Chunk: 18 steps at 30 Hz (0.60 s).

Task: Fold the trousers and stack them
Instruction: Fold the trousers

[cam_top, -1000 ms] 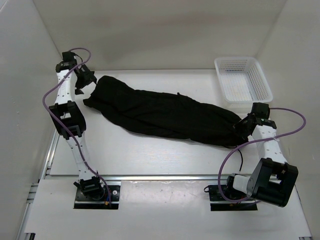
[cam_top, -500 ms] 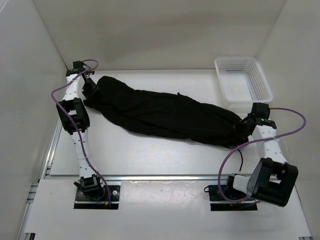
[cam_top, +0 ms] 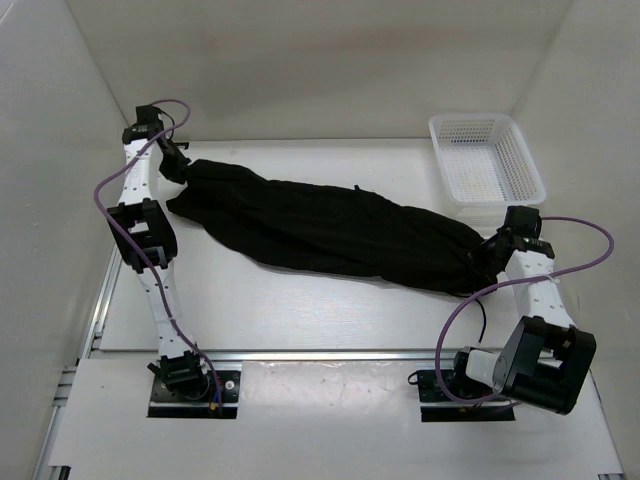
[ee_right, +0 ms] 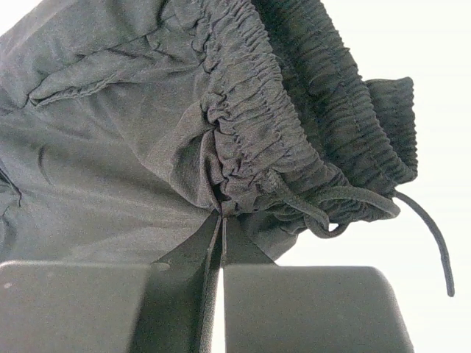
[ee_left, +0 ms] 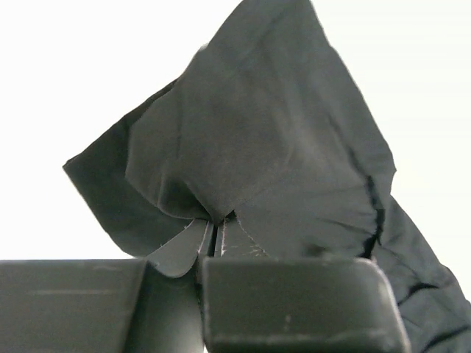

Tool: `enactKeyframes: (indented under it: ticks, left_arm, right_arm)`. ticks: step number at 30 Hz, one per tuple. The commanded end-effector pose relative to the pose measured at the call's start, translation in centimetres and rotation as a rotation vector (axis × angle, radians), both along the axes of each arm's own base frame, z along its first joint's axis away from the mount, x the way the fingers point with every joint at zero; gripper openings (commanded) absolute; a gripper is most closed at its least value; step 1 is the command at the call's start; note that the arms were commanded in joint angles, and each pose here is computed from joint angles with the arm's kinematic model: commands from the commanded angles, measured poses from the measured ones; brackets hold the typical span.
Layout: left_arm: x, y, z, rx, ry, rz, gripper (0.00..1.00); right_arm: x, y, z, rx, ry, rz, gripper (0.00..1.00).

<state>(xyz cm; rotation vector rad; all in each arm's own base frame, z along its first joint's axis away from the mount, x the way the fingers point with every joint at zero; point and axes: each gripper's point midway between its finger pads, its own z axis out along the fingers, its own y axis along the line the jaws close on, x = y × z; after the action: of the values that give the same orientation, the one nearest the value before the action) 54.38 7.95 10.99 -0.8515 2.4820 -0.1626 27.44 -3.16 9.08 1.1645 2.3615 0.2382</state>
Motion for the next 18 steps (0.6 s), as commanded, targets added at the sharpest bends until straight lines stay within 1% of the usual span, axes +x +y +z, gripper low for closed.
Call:
enactKeyframes:
  ticks: [1, 2, 4, 5, 7, 8, 10, 12, 13, 14, 15, 16, 17, 18]
  left_arm:
    - [-0.7, 2.3, 10.8, 0.087, -0.207, 0.034, 0.1]
    - [-0.9, 2.3, 10.9, 0.092, -0.203, 0.026, 0.1]
    - [-1.5, 2.6, 12.1, 0.119, -0.211, 0.031, 0.1]
    - [-2.2, 2.6, 10.6, 0.116, -0.162, 0.035, 0.1]
    - [-3.4, 3.1, 10.5, 0.122, -0.142, 0.051, 0.1]
    - [-4.3, 2.9, 8.7, 0.111, -0.09, 0.049, 0.1]
    - [-5.0, 3.2, 7.9, 0.107, -0.073, 0.057, 0.1]
    - [-6.2, 3.3, 5.7, 0.113, -0.016, 0.066, 0.1]
    - [-6.5, 3.5, 5.6, 0.125, -0.014, 0.073, 0.1]
    - [-7.0, 4.0, 4.8, 0.149, 0.015, 0.1, 0.1]
    - [-7.9, 4.5, 3.9, 0.15, 0.047, 0.122, 0.1]
    - [-8.3, 4.4, 3.3, 0.147, 0.064, 0.121, 0.1]
    - [-8.6, 4.8, 2.9, 0.137, 0.075, 0.145, 0.15]
    - [-8.9, 5.1, 2.1, 0.117, 0.091, 0.161, 0.22]
  right_arm:
    - [0.3, -0.9, 2.4, -0.041, -0.043, -0.008, 0.0]
    - [0.5, -0.9, 3.1, -0.047, -0.067, -0.008, 0.0]
    - [-0.1, -0.8, 3.2, -0.044, -0.055, -0.008, 0.0]
    - [-0.1, -0.8, 3.6, -0.048, -0.07, -0.008, 0.0]
    - [-0.9, -0.8, 3.5, -0.046, -0.061, -0.017, 0.0]
    - [-1.3, -0.9, 3.3, -0.047, -0.063, -0.026, 0.0]
    - [-2.5, -1.1, 2.9, -0.053, -0.038, -0.033, 0.0]
    - [-4.0, -1.2, 2.5, -0.065, -0.023, -0.054, 0.0]
    - [-4.5, -1.3, 2.4, -0.075, -0.018, -0.06, 0.0]
    - [-5.1, -1.3, 2.7, -0.09, -0.034, -0.067, 0.0]
    - [-5.9, -1.6, 2.2, -0.111, -0.017, -0.082, 0.0]
    - [-6.3, -1.6, 2.5, -0.125, -0.036, -0.088, 0.02]
    - [-6.5, -1.6, 2.5, -0.126, -0.041, -0.088, 0.1]
    - [-6.5, -1.6, 2.7, -0.129, -0.051, -0.089, 0.19]
